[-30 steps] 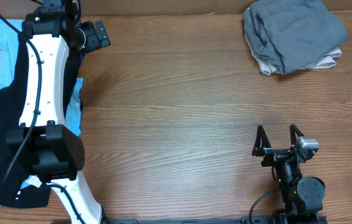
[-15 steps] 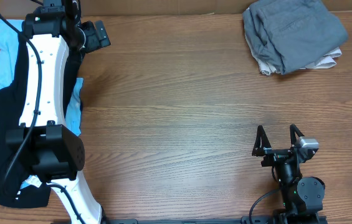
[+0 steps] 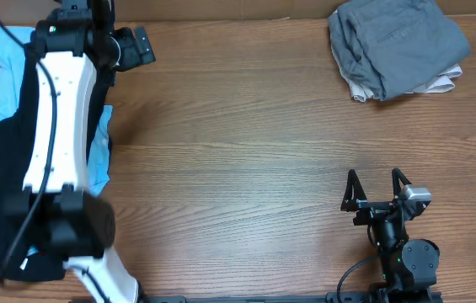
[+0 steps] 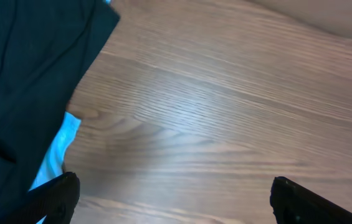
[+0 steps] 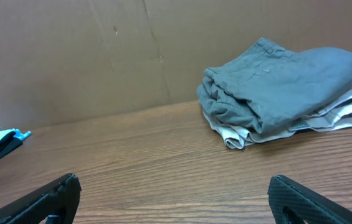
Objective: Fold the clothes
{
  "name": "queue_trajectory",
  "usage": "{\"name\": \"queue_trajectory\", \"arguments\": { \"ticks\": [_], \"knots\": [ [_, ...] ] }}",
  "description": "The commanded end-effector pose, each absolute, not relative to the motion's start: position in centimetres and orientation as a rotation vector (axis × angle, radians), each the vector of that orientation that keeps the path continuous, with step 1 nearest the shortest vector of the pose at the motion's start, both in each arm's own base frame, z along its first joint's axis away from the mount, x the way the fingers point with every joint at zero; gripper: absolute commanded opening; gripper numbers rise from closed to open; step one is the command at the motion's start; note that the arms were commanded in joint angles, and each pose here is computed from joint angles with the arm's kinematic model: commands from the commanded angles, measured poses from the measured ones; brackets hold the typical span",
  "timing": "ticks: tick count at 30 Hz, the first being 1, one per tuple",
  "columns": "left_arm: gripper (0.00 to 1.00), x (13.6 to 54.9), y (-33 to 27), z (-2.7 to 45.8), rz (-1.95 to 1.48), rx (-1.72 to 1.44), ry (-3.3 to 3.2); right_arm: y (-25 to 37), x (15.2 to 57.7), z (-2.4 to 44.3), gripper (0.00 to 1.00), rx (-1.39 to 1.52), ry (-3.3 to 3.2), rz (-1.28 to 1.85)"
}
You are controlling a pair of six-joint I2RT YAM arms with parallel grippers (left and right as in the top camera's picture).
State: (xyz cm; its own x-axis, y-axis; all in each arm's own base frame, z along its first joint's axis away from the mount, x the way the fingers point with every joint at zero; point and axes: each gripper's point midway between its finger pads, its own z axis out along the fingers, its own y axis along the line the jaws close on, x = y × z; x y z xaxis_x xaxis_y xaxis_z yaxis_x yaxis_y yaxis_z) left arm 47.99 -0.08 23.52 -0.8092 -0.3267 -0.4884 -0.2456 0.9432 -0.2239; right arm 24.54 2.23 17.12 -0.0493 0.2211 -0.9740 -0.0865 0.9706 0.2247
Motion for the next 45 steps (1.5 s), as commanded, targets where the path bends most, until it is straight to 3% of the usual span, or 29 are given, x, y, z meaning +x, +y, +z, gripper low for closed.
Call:
{"name": "queue_trajectory", "arguments": {
  "ticks": [1, 7, 17, 29, 45],
  "knots": [
    [1.0, 43.6, -0.5, 27.5, -0.212, -0.385, 2.464, 2.5, 24.5, 17.0, 1.0, 0.096, 1.598, 0.259],
    [1.0, 40.2, 1.0, 28.6, -0.144, -0.308, 2.121, 2.5, 24.5, 17.0, 1.0, 0.096, 1.598, 0.259],
    [1.0, 31.8, -3.8, 27.6, -0.065, 0.376, 1.759, 2.5, 24.5, 17.0, 1.0, 0.096, 1.598, 0.259],
    [1.0, 25.8, -0.8, 22.1, -0.021, 0.09, 1.563, 2.5, 24.5, 17.0, 1.0, 0.096, 1.598, 0.259],
    [1.0, 24.6, 0.6, 16.3, -0.009, -0.004, 1.62, 2.5, 24.5, 17.0, 1.0, 0.096, 1.598, 0.259]
  ]
}}
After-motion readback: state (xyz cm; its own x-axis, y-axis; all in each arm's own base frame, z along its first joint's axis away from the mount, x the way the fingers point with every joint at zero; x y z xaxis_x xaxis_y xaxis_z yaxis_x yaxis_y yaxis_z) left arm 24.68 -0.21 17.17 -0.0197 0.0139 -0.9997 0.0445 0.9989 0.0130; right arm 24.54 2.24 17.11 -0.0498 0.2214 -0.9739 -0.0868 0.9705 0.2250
